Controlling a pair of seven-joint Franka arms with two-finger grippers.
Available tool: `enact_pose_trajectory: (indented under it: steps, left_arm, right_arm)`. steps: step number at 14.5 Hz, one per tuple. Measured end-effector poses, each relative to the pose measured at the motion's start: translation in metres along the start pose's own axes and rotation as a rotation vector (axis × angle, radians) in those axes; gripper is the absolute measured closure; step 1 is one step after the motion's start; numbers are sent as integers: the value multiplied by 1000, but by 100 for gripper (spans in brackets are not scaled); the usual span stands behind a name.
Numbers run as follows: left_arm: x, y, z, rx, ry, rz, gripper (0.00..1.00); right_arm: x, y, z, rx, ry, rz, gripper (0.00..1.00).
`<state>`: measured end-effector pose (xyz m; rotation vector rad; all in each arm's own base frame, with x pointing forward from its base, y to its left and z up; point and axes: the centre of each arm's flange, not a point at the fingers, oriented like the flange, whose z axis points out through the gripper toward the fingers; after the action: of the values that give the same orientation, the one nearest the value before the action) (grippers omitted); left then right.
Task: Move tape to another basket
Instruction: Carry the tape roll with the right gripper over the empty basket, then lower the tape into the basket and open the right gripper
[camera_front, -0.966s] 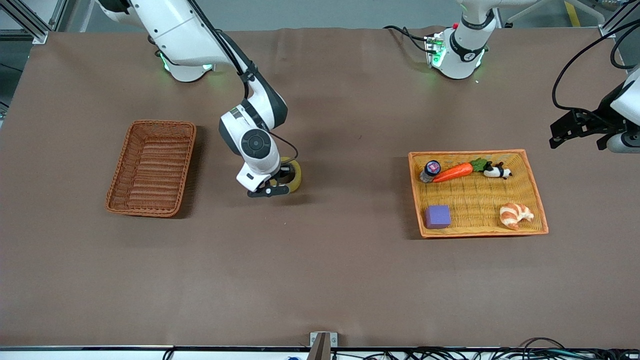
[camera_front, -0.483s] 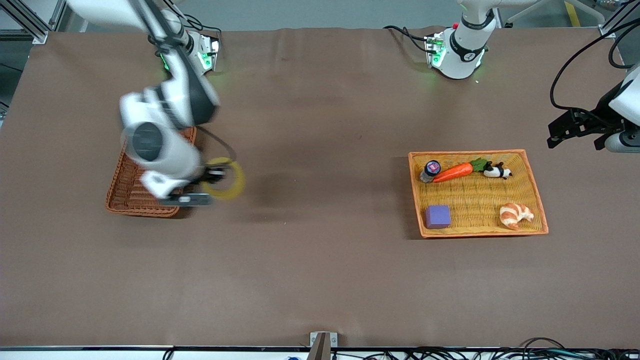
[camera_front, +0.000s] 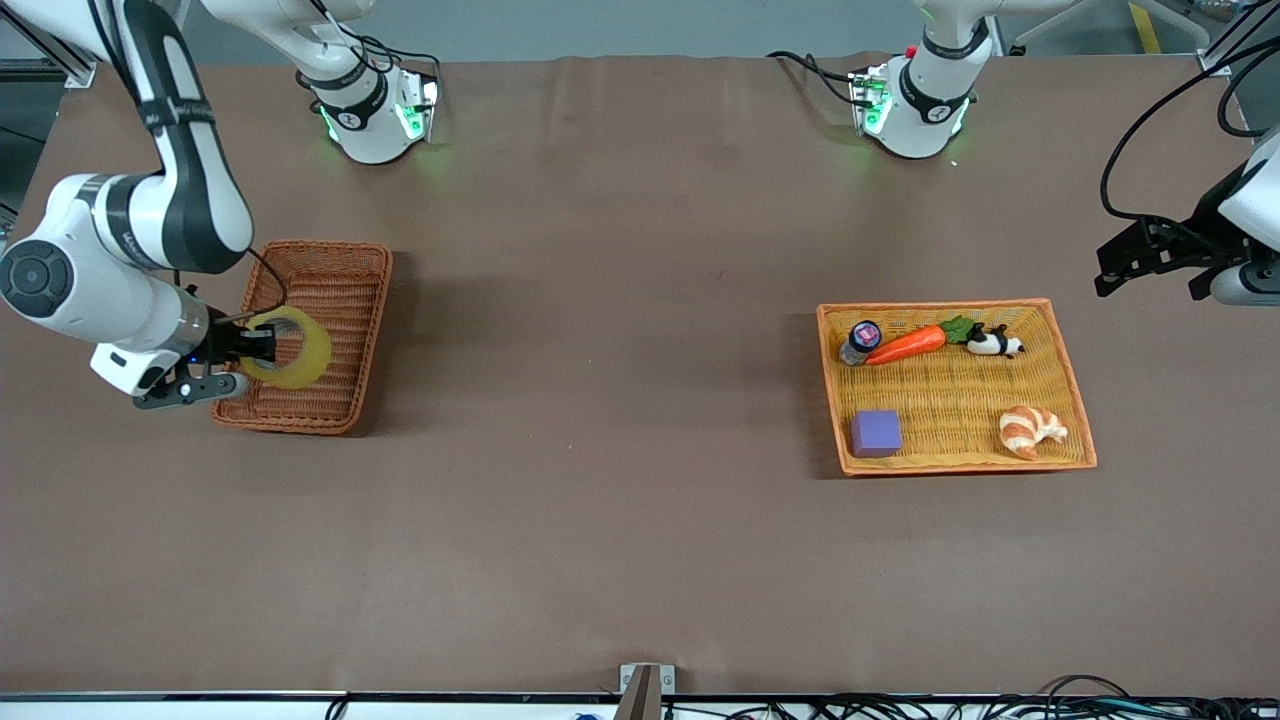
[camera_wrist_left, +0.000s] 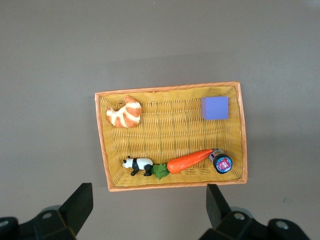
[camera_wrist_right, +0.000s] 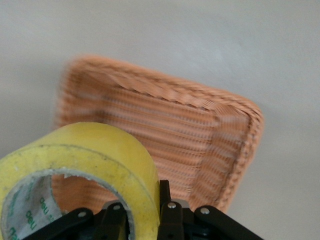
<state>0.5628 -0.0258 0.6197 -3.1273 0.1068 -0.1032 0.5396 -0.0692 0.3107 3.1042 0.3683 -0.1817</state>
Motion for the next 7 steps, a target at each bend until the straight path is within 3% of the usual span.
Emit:
enact_pose_trajectory:
  steps: [3, 7]
  left_arm:
    - [0, 0, 0, 0, 1, 0, 0]
    - [0, 0, 0, 0, 1, 0, 0]
  right_arm:
    - [-43, 28, 53, -13, 20, -22, 78]
    - [-60, 13, 85, -38, 70, -36, 78]
